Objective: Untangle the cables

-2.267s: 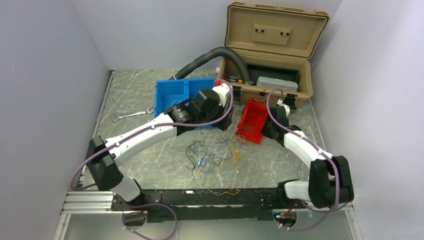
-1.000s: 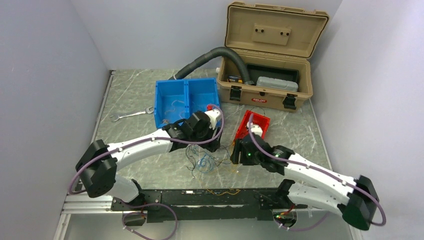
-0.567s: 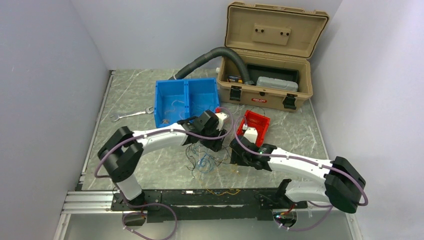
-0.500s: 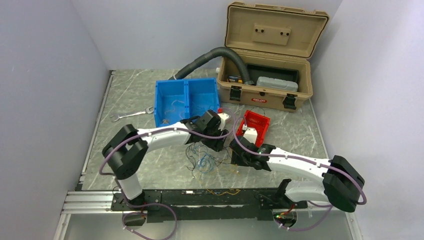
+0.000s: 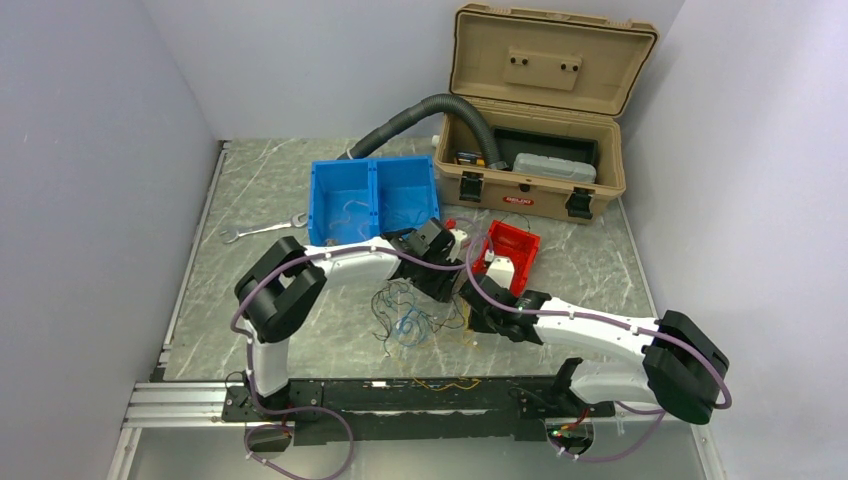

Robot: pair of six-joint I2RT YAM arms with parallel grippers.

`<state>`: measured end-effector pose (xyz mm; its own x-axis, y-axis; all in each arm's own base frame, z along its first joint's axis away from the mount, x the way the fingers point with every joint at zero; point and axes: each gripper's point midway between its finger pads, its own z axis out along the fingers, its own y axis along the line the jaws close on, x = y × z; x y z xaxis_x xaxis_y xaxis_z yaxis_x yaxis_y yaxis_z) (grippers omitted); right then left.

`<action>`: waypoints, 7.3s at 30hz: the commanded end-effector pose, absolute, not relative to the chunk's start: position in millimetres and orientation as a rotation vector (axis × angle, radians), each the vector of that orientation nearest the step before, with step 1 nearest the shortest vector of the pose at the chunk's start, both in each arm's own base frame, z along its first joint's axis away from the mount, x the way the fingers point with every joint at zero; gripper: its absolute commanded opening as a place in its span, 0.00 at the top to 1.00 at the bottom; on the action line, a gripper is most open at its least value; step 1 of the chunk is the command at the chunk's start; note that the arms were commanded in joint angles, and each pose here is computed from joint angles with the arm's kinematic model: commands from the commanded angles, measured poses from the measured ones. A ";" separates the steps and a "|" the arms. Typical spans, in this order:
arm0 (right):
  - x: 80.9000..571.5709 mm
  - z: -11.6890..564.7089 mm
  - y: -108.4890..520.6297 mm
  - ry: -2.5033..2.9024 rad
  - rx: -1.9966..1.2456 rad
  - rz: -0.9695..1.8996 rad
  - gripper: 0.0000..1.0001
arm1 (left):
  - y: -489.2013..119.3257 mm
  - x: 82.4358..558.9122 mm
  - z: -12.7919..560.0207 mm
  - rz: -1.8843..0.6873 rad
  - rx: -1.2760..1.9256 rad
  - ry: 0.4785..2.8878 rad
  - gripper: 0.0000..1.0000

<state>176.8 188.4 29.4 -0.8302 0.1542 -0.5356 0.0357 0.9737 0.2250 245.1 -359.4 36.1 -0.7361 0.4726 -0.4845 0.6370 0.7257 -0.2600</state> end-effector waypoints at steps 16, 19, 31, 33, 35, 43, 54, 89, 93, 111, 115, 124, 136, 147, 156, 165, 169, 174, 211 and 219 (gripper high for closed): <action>155.4 58.0 184.3 2.585 0.058 0.348 1.00 | -365.7 267.4 97.6 -0.621 0.810 2.495 1.00; 143.3 61.9 188.4 2.605 0.035 0.427 1.00 | -371.3 279.1 131.6 -0.628 0.809 2.427 1.00; 100.0 96.7 251.8 2.543 -0.185 0.749 1.00 | -387.1 302.5 247.4 -0.705 0.785 2.181 1.00; 95.6 109.4 272.4 2.484 -0.252 0.797 1.00 | -389.0 305.3 258.1 -0.725 0.780 2.152 1.00; 96.5 118.3 287.2 2.441 -0.308 0.807 1.00 | -393.7 305.2 267.7 -0.761 0.783 2.129 1.00; 143.5 196.8 280.9 2.186 -0.249 0.700 0.31 | -411.2 298.7 284.0 -0.886 0.816 2.082 1.00; 202.1 274.8 120.4 1.989 0.225 0.349 0.28 | -425.1 293.2 306.8 -0.997 0.805 2.034 1.00; 223.7 262.2 50.5 1.985 0.441 0.026 0.22 | -492.5 336.9 147.6 -0.649 0.756 2.222 0.71; 230.4 233.2 59.4 2.094 0.411 0.024 0.19 | -486.2 332.3 180.4 -0.679 0.748 2.157 0.47; 243.0 174.9 135.8 2.277 0.162 0.455 0.38 | -363.9 277.3 263.7 -0.721 0.575 2.089 0.21; 245.2 155.7 144.6 2.332 0.179 0.479 0.43 | -314.2 256.7 235.5 -0.690 0.486 2.154 0.20; 245.0 113.9 157.9 2.442 0.182 0.506 0.30 | -228.6 225.0 183.1 -0.644 0.290 2.269 0.15; 245.2 80.5 175.0 2.528 0.207 0.573 0.56 | -195.6 219.0 160.2 -0.639 0.184 2.320 0.15; 262.8 98.2 164.7 2.510 0.157 0.468 1.00 | -195.5 220.5 148.1 -0.631 0.196 2.346 0.16; 314.0 103.7 112.4 2.460 0.224 0.235 1.00 | -194.8 218.2 133.4 -0.630 0.195 2.375 0.16; 355.9 59.1 74.0 2.488 0.317 0.033 1.00 | -199.9 217.3 103.5 -0.633 0.175 2.451 0.18; 357.1 43.6 79.1 2.518 0.305 0.056 1.00 | -202.7 221.8 89.8 -0.621 0.166 2.472 0.19; 353.6 52.0 83.5 2.506 0.284 0.096 0.99 | -209.1 224.4 77.9 -0.633 0.169 2.490 0.23; 264.3 209.5 132.5 2.220 -0.007 0.530 0.29 | -202.4 243.4 272.4 -0.408 0.453 2.152 1.00; 263.0 258.2 69.8 2.053 0.270 0.248 0.28 | -301.1 276.2 317.4 -0.677 0.539 1.972 1.00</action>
